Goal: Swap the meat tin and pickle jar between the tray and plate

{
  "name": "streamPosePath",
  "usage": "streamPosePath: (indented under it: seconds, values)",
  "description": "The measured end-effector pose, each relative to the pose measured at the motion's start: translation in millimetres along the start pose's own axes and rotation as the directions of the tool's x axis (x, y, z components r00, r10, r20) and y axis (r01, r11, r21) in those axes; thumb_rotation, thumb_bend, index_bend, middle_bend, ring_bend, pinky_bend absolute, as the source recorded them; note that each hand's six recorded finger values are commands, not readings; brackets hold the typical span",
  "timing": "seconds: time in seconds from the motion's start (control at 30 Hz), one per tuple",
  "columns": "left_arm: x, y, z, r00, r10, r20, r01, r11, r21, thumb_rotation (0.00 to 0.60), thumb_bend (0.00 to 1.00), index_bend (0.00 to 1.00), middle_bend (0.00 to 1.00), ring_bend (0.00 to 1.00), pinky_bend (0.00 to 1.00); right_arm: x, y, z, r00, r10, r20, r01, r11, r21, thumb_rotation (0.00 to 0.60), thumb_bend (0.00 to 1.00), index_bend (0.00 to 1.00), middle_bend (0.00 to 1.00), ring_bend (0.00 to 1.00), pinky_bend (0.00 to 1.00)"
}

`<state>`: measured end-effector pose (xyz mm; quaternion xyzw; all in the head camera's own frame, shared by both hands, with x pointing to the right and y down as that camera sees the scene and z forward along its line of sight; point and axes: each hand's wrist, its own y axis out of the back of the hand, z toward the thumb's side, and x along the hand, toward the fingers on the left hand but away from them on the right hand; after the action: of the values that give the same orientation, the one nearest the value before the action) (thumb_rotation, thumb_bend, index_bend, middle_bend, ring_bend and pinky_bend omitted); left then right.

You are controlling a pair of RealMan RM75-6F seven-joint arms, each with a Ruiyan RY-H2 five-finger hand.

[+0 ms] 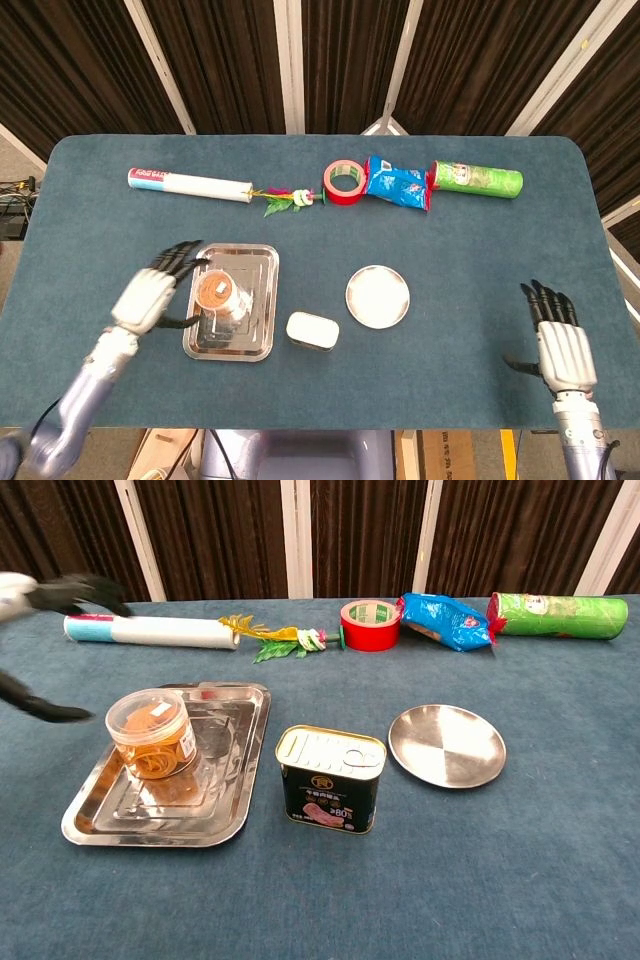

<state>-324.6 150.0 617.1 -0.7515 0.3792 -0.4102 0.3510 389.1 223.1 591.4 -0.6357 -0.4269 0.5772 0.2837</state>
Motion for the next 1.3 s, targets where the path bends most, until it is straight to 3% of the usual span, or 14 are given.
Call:
streamPosePath:
  seconds: [0.1,0.17,0.27,0.37,0.47,0.67,0.87,0.97,1.3]
  values:
    - [-38.9,23.9,-17.7,0.992,0.098,-0.083,-0.087,0.988,0.124,0.6,0.08,0.2,0.0,0.0,0.09,-0.7,-6.6,22.4,0.993,0.046,-0.108,-0.049,0.998,-0.029,0.6,0.0,0.0,0.0,0.03,0.0]
    - [-69.0,37.8,-30.1,0.977,0.154,-0.15,-0.125,0.974,0.188,0.6,0.08,0.2,0.0,0.0,0.09,-3.2,-11.0,47.8,0.973,0.09,-0.212,-0.102,0.994,-0.044,0.6,0.0,0.0,0.01,0.05,0.0]
    - [-94.9,46.2,-39.4,0.962,0.185,-0.203,-0.145,0.969,0.198,0.6,0.09,0.2,0.0,0.0,0.09,-8.2,-12.9,96.4,0.925,0.147,-0.35,-0.188,0.979,-0.084,0.6,0.0,0.0,0.02,0.07,0.0]
    - [-104.4,48.5,-42.5,0.96,0.181,-0.213,-0.153,0.978,0.146,0.6,0.09,0.2,0.0,0.0,0.09,-9.7,-10.6,145.4,0.873,0.209,-0.441,-0.285,0.951,-0.115,0.6,0.0,0.0,0.02,0.07,0.0]
    - [-111.3,48.9,-46.3,0.958,0.178,-0.226,-0.153,0.981,0.121,0.6,0.09,0.2,0.0,0.0,0.09,-11.6,-7.6,179.0,0.839,0.257,-0.479,-0.354,0.927,-0.123,0.6,0.0,0.0,0.02,0.07,0.0]
    - [-113.2,46.9,-50.2,0.957,0.166,-0.239,-0.139,0.982,0.127,0.6,0.09,0.2,0.0,0.0,0.09,-24.0,-15.3,220.7,0.814,0.33,-0.478,-0.424,0.9,-0.101,0.6,0.0,0.0,0.02,0.07,0.0]
    - [-114.5,51.5,-53.6,0.948,0.195,-0.252,-0.166,0.977,0.132,0.6,0.09,0.2,0.0,0.0,0.07,-28.2,-42.3,266.0,0.778,0.397,-0.487,-0.486,0.871,-0.066,0.6,0.0,0.0,0.02,0.07,0.0]
    - [-115.3,54.2,-55.6,0.943,0.207,-0.26,-0.177,0.975,0.135,0.6,0.1,0.2,0.0,0.0,0.07,-30.9,-53.8,282.2,0.774,0.406,-0.486,-0.491,0.87,-0.055,0.6,0.0,0.0,0.02,0.08,0.0]
    - [-115.5,58.3,-59.8,0.935,0.227,-0.273,-0.197,0.971,0.131,0.6,0.11,0.2,0.0,0.0,0.07,-48.6,-64.2,287.5,0.823,0.366,-0.434,-0.43,0.901,-0.058,0.6,0.0,0.0,0.1,0.17,0.0]
